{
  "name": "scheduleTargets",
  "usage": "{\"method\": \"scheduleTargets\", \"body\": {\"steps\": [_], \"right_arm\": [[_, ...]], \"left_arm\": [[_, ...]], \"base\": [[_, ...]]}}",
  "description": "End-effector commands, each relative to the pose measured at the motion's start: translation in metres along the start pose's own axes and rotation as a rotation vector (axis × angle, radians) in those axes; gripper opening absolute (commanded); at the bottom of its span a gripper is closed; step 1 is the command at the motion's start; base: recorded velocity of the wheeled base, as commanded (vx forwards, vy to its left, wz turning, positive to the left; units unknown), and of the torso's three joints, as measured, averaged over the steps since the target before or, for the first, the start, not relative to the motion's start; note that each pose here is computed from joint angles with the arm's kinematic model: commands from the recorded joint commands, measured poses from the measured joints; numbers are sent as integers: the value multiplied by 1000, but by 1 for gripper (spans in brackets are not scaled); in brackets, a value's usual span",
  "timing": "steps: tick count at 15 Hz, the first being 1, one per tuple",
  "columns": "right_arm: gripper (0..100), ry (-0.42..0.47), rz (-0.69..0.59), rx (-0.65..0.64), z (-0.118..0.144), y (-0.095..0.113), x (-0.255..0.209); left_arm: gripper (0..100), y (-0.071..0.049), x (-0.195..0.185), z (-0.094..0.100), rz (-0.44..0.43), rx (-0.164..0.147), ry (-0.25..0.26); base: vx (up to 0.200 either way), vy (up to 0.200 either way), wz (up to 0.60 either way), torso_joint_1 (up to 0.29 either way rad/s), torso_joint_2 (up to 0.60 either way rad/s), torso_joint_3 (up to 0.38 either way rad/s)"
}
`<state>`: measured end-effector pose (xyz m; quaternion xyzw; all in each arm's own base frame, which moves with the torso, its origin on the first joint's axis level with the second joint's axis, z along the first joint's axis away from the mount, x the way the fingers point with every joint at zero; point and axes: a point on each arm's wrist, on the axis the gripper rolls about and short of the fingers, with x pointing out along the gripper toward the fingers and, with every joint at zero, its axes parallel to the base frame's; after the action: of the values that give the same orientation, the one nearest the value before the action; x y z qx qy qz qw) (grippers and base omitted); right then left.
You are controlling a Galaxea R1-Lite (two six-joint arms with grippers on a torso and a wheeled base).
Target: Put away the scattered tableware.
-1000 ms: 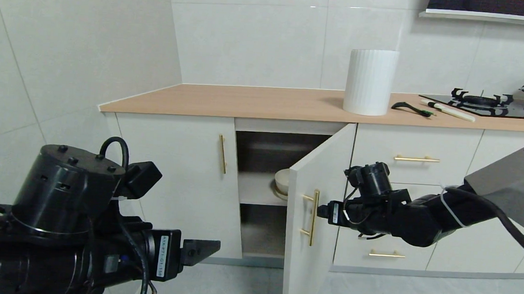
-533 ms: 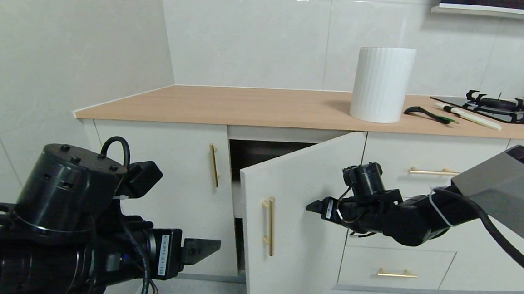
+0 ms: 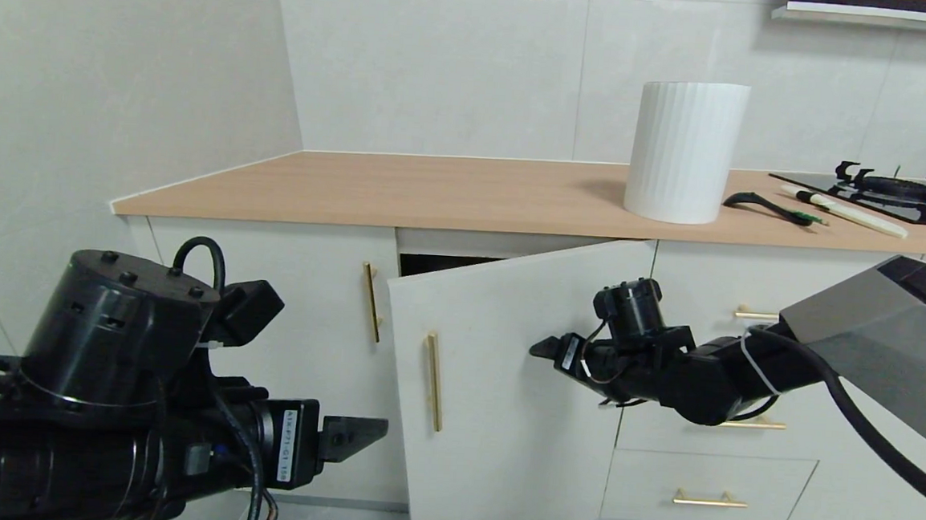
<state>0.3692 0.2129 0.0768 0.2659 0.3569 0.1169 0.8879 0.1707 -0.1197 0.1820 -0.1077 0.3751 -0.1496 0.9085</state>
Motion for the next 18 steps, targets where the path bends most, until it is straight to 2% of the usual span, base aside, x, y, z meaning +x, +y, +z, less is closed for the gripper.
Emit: {"method": "scheduleTargets", "body": {"steps": [1,7,9,13,18], "right_arm": [[100,-8,8,22,2,3,6],[100,-61,25,167,15,8,20],[100,-82,15,210,22,3,28],[100,-170,-57,239,28,-7,48],[100,-199,-97,260,35,-16,55]], "left_arm": [[100,0,0,0,-2,1,-1],[100,0,0,0,2,-1,-1],[100,0,1,0,3,0,1],[100,0,1,0,3,0,1],[100,0,1,0,3,0,1]], "base": [[0,0,0,0,0,0],[0,0,0,0,0,0],[0,0,0,0,0,0],[0,0,0,0,0,0],[0,0,0,0,0,0]]}}
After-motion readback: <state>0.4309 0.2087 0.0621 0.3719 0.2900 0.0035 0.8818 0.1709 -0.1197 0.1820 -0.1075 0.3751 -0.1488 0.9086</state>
